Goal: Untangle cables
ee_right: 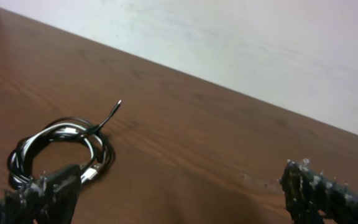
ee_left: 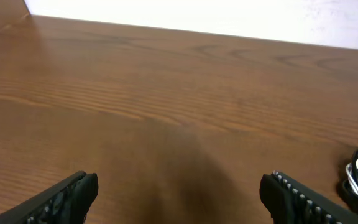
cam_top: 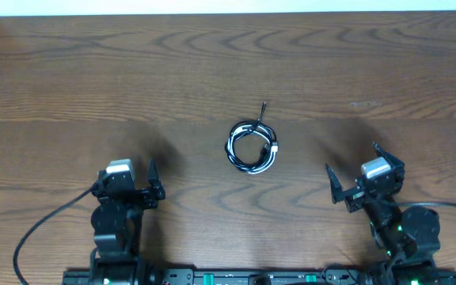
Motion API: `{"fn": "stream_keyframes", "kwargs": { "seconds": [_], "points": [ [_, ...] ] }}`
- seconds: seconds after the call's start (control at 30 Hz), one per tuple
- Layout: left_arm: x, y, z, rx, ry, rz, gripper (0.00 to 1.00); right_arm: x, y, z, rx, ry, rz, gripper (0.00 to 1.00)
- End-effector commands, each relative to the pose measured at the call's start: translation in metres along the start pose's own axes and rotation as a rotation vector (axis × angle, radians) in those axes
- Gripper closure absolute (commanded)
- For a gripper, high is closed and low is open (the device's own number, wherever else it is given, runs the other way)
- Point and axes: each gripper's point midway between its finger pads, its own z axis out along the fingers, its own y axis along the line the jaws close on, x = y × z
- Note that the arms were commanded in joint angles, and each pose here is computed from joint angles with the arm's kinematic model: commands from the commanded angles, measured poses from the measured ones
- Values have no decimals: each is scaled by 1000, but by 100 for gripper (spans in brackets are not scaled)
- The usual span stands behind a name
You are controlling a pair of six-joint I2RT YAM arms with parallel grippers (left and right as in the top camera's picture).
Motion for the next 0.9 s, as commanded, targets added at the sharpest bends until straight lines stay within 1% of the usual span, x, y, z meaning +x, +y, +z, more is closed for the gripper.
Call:
{"fn": "stream_keyframes", "kwargs": {
  "seconds": [0.0, 0.53, 0.77, 0.87],
  "points": [
    [-15, -7, 2, 26, 26, 26, 11, -16, 4, 3, -40, 4, 13, 1],
    [-18, -32, 32, 142, 302, 20, 11, -39, 14, 26, -182, 149, 59, 1],
    [-26, -61, 40, 299, 434, 28, 11, -61, 24, 38, -291, 165, 82, 1],
    [-33, -70, 43, 345, 516, 14, 11, -71, 28, 46, -340, 203, 103, 1]
  ]
}}
